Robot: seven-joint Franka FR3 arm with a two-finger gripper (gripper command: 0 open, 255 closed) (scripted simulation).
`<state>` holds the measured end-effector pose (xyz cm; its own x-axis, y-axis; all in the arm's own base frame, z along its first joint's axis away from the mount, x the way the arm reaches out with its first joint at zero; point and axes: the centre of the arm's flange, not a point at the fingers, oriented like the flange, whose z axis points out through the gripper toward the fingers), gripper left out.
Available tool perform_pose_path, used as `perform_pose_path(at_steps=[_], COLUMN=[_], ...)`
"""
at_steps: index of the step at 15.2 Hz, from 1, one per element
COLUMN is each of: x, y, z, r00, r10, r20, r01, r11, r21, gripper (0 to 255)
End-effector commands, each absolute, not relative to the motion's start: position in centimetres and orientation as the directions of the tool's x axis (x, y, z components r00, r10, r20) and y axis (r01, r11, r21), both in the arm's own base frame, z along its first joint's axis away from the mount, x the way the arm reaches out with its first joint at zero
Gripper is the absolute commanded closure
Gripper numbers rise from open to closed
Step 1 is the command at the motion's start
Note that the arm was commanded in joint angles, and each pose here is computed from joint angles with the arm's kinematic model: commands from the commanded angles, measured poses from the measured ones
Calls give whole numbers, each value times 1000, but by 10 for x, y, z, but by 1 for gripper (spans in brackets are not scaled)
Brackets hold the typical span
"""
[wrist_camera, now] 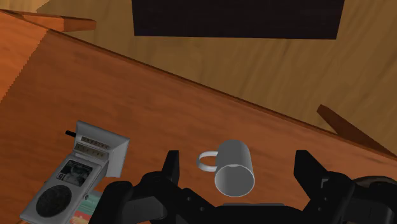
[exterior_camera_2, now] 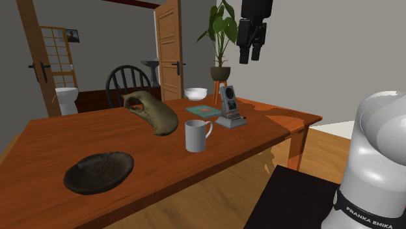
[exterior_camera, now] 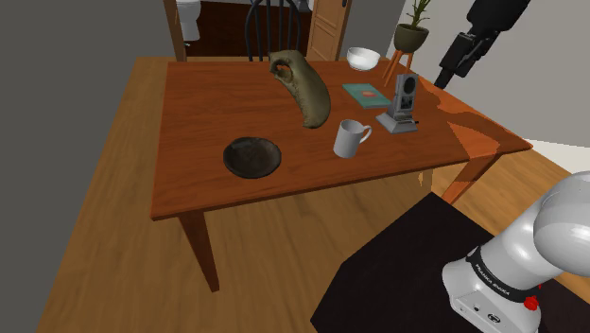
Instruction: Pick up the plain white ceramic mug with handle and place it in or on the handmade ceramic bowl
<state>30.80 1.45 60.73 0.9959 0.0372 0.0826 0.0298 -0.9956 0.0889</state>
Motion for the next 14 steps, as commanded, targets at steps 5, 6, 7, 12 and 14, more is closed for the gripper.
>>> perform_pose_path(at_steps=[5, 6, 7, 12, 14], x=[353, 364, 375, 429, 449], y=[23, 25, 27, 37, 41], z=[573, 564, 555, 507, 488], r00=[999, 1000, 1000, 999, 998], r10=[17, 12, 8, -16, -25], r20=[38, 27, 16, -41, -63], r01=[14, 11, 7, -14, -22], r11=[-997, -997, -998, -998, -999], r21=[76, 73, 69, 54, 49], gripper=[0, 0, 0, 0, 0])
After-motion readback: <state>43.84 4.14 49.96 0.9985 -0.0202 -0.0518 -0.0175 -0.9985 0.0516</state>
